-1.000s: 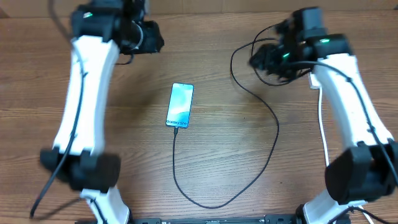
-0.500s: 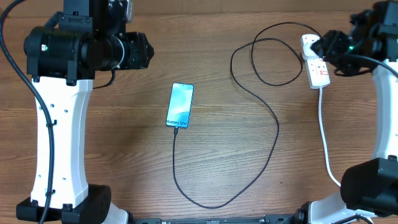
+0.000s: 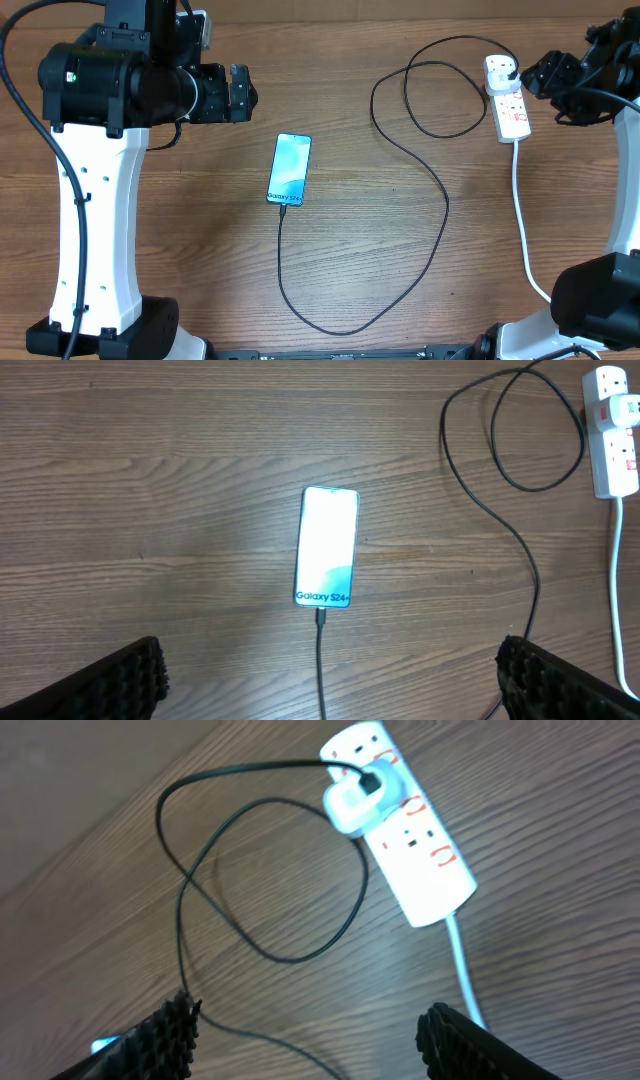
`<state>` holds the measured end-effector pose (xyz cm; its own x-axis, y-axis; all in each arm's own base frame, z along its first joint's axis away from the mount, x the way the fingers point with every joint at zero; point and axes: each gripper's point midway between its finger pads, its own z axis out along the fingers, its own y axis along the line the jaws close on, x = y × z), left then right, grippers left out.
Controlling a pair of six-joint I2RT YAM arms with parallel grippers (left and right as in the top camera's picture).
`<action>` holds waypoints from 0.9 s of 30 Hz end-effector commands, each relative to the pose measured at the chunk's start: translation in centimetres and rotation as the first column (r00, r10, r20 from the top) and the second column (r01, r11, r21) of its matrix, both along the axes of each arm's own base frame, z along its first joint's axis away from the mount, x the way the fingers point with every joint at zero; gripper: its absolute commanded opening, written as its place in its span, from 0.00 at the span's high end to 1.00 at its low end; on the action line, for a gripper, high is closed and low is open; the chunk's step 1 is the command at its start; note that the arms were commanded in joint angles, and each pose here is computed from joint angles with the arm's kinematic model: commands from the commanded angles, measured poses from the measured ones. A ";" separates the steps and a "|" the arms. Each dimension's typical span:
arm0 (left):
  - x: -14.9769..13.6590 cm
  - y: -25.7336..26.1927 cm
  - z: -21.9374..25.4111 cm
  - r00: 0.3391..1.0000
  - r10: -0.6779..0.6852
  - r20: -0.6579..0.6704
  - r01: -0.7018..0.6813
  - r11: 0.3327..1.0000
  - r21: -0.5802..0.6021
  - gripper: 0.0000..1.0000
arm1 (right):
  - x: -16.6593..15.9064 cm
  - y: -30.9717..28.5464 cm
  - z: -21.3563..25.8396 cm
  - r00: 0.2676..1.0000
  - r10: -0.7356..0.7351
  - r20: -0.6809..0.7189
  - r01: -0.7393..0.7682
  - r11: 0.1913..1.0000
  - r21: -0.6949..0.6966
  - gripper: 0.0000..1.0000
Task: Plug charger to phone and switch on socket
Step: 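Position the right gripper over the orange switch beside the charger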
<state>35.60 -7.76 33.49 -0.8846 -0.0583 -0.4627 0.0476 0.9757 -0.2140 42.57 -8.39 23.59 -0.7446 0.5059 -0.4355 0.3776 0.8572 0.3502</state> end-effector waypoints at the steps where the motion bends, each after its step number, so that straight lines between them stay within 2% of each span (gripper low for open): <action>1: -0.4 0.5 0.8 1.000 0.001 0.026 -0.002 1.000 0.015 0.00 | 0.6 -1.3 0.6 0.999 -0.026 0.024 0.027 0.998 -0.060 0.28; 10: -0.4 0.5 0.8 1.000 0.001 0.026 -0.002 1.000 0.015 0.00 | 3.2 -2.3 -1.2 0.998 -0.033 0.046 0.037 0.997 -0.075 0.28; 27: -0.4 0.5 0.8 1.000 0.001 0.026 -0.002 1.000 0.015 0.00 | 3.6 -6.4 -2.2 0.991 -0.121 0.056 0.126 0.986 -0.105 0.28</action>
<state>35.62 -7.69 33.48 -0.8843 -0.0588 -0.4632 0.0456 0.9764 -0.2109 45.78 -14.23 21.00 -0.6684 0.5424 -0.5090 0.4625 0.8390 0.2867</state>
